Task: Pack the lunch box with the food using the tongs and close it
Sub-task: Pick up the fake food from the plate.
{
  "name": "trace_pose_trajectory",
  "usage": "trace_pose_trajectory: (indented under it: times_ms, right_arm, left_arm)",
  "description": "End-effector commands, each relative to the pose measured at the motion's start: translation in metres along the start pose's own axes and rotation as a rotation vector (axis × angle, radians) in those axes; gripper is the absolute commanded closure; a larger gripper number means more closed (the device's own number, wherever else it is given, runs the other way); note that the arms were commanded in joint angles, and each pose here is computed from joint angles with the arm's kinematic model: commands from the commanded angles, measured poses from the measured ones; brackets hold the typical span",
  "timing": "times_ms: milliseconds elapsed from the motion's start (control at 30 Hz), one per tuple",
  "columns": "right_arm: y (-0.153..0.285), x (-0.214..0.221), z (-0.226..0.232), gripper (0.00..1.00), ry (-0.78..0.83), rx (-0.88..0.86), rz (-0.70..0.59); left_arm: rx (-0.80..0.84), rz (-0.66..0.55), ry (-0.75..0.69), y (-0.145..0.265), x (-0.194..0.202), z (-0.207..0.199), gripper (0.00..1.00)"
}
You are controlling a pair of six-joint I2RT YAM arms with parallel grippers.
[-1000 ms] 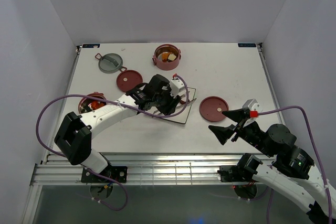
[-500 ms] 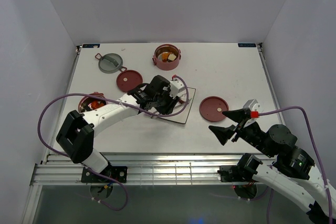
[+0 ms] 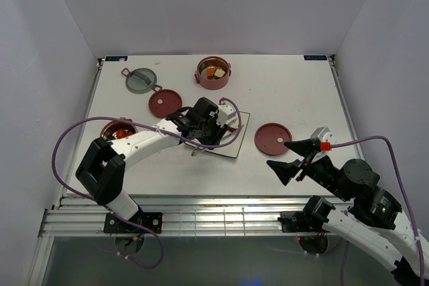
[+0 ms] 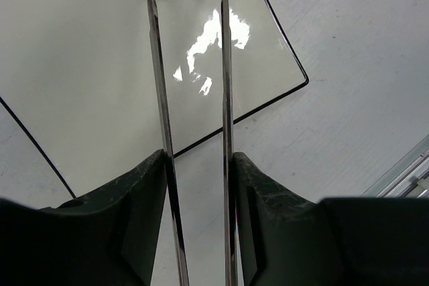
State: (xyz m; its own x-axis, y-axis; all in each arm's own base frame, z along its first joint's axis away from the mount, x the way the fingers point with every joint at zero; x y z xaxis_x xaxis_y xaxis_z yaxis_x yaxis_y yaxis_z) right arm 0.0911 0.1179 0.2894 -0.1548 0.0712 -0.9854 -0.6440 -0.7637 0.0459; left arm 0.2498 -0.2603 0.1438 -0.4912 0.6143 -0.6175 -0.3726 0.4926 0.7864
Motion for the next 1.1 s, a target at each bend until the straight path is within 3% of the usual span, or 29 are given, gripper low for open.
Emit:
trace_pose_trajectory:
  times_ms: [0,1067]
  right_arm:
    - [0.007,-0.015,0.000,0.11,0.005,0.004,-0.052]
    - [0.006,-0.015,0.000,0.12,0.003,0.009,-0.048]
  left_arm:
    - [-0.030,-0.028,0.016,0.003,-0.012,0.006,0.47]
    - [0.002,0.046,0.026,0.014,-0.015,0.002,0.48]
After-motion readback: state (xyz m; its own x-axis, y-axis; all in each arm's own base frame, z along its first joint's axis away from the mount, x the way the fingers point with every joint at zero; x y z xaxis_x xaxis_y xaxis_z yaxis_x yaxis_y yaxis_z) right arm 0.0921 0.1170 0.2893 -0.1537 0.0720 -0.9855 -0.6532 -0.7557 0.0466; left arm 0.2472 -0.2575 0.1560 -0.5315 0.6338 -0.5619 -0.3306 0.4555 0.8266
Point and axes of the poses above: each gripper's point midway between its finger pads, its own y axis back along the fingers, its own z axis along the line the jaws close on, x = y × z, the point moved 5 cm from there along y, back along the fingers, and after that the axes turned 3 degrees about -y, right-handed, at the moved point
